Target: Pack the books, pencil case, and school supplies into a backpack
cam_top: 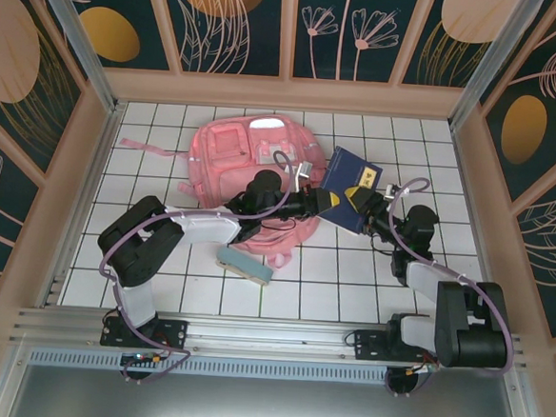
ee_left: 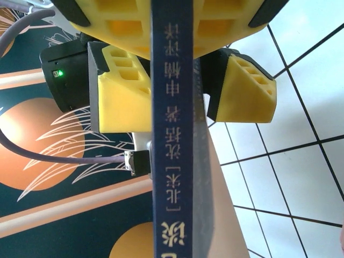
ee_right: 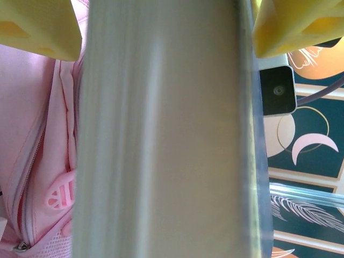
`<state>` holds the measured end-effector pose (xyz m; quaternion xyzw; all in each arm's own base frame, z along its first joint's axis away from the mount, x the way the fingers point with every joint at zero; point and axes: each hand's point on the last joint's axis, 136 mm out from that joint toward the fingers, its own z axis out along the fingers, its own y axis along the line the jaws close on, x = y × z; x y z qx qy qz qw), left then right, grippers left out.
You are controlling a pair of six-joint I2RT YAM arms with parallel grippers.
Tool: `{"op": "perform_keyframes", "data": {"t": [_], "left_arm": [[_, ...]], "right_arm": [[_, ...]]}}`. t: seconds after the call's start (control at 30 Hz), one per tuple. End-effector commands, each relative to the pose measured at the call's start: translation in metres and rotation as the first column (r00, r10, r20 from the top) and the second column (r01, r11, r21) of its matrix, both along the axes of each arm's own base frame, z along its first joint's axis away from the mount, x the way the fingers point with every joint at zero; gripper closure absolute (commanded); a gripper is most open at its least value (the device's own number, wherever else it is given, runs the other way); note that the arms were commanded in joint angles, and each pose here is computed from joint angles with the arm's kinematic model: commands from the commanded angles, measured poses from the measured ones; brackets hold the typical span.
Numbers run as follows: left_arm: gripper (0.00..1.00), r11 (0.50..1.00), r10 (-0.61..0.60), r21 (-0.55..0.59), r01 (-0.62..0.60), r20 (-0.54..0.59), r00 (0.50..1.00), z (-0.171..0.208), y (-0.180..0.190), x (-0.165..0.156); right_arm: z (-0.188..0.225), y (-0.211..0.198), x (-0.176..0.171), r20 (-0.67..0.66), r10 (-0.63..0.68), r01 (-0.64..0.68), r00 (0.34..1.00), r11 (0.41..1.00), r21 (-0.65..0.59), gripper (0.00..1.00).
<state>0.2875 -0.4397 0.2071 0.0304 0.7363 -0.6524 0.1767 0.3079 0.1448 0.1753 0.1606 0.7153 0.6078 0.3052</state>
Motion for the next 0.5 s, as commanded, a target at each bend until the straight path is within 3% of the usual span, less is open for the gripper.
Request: {"op": "perform_keyframes", "data": {"t": [0.0,0.17,0.37,0.47], "left_arm": [[1.0,0.998,0.011,-0.061,-0.005,0.109,0.994,0.039,0.005,0.0],[1.0,0.998,0.001,-0.058,0.005,0.102,0.995,0.037,0.005,-0.001],[1.0,0.997,-0.015,-0.069,0.019,0.05,0.999,0.018,0.001,-0.001],[1.0,0.999,-0.003,-0.044,0.005,0.047,0.999,0.009,0.003,0.003]], "right_arm": [[-0.009,-0.001,0.001,-0.022,-0.02,0.019,1.0,0.999,-0.042,0.16],[0.003,0.002,-0.006,0.034,0.007,-0.007,0.999,1.0,0.002,0.18],[0.034,0.009,-0.013,0.143,0.058,-0.062,0.988,0.998,0.023,0.3],[0.041,0.008,-0.016,0.165,0.057,-0.059,0.985,0.998,0.008,0.4]]}}
